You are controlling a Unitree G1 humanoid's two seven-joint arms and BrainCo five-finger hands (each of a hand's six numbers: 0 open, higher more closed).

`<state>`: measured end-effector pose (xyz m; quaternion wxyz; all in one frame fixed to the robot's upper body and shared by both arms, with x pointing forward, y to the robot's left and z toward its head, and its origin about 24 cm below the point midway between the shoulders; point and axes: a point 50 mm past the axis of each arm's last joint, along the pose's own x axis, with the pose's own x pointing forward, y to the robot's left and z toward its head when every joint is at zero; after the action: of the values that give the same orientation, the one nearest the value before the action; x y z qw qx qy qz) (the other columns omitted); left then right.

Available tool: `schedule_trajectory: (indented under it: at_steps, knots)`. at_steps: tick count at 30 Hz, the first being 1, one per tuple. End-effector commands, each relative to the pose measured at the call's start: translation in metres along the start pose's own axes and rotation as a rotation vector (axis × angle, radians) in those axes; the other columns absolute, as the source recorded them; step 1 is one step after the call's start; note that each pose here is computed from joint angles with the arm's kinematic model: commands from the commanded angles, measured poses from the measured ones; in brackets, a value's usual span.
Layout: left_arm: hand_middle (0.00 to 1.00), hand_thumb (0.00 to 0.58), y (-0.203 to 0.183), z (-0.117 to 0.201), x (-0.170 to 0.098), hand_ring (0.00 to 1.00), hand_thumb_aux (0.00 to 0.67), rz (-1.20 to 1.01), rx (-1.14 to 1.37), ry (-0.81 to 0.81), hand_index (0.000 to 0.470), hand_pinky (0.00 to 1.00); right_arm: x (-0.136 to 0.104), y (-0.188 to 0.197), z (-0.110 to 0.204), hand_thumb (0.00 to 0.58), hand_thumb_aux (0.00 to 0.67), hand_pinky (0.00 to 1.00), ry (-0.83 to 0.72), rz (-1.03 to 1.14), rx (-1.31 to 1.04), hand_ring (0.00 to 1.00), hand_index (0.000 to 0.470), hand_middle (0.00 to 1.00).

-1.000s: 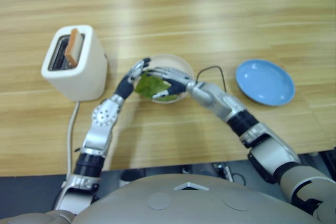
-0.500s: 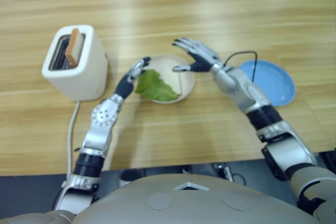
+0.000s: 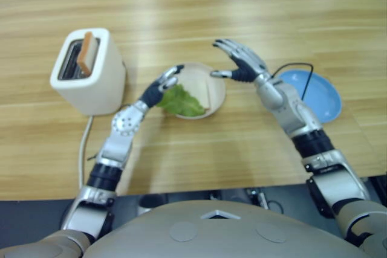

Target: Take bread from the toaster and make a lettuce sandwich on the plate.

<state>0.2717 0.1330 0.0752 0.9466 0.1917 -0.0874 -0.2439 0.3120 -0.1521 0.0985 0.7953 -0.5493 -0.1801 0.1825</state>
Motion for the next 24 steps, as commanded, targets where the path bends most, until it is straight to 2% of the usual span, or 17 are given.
schedule_trajectory:
  at_steps: [1,13,16,18,20,21,23,24]
  knots:
    - [0.00,0.000,0.020,0.014,-0.002,0.00,0.000,0.074,0.031,-0.057,0.000,0.00,-0.001,0.013,0.003,0.000,0.000,0.00,-0.006,0.069,-0.059,0.00,0.000,0.00]
    - [0.00,0.000,0.050,0.011,-0.018,0.00,0.000,0.229,0.068,-0.025,0.000,0.00,0.027,0.081,0.022,0.000,0.000,0.00,-0.080,0.294,-0.260,0.00,0.000,0.00]
    - [0.00,0.000,0.050,0.010,-0.019,0.00,0.000,0.238,0.058,-0.020,0.000,0.00,0.034,0.090,0.019,0.049,0.029,0.00,-0.072,0.319,-0.291,0.00,0.020,0.00]
    - [0.00,0.000,0.049,0.009,-0.019,0.00,0.000,0.238,0.052,-0.018,0.000,0.00,0.037,0.094,0.018,0.053,0.032,0.00,-0.066,0.325,-0.303,0.00,0.022,0.00]
    - [0.00,0.000,0.047,0.008,-0.019,0.00,0.000,0.236,0.046,-0.016,0.000,0.00,0.039,0.096,0.016,0.104,0.063,0.00,-0.062,0.327,-0.317,0.00,0.043,0.00]
    - [0.00,0.000,0.046,0.008,-0.019,0.00,0.000,0.235,0.044,-0.015,0.000,0.00,0.040,0.096,0.016,0.104,0.063,0.00,-0.062,0.326,-0.324,0.00,0.043,0.00]
    - [0.00,0.000,0.045,0.008,-0.018,0.00,0.000,0.234,0.041,-0.014,0.000,0.00,0.041,0.097,0.015,0.198,0.126,0.00,-0.063,0.326,-0.336,0.00,0.087,0.00]
    - [0.00,0.000,0.045,0.007,-0.018,0.00,0.000,0.234,0.040,-0.014,0.000,0.00,0.041,0.097,0.015,0.198,0.126,0.00,-0.064,0.326,-0.341,0.00,0.087,0.00]
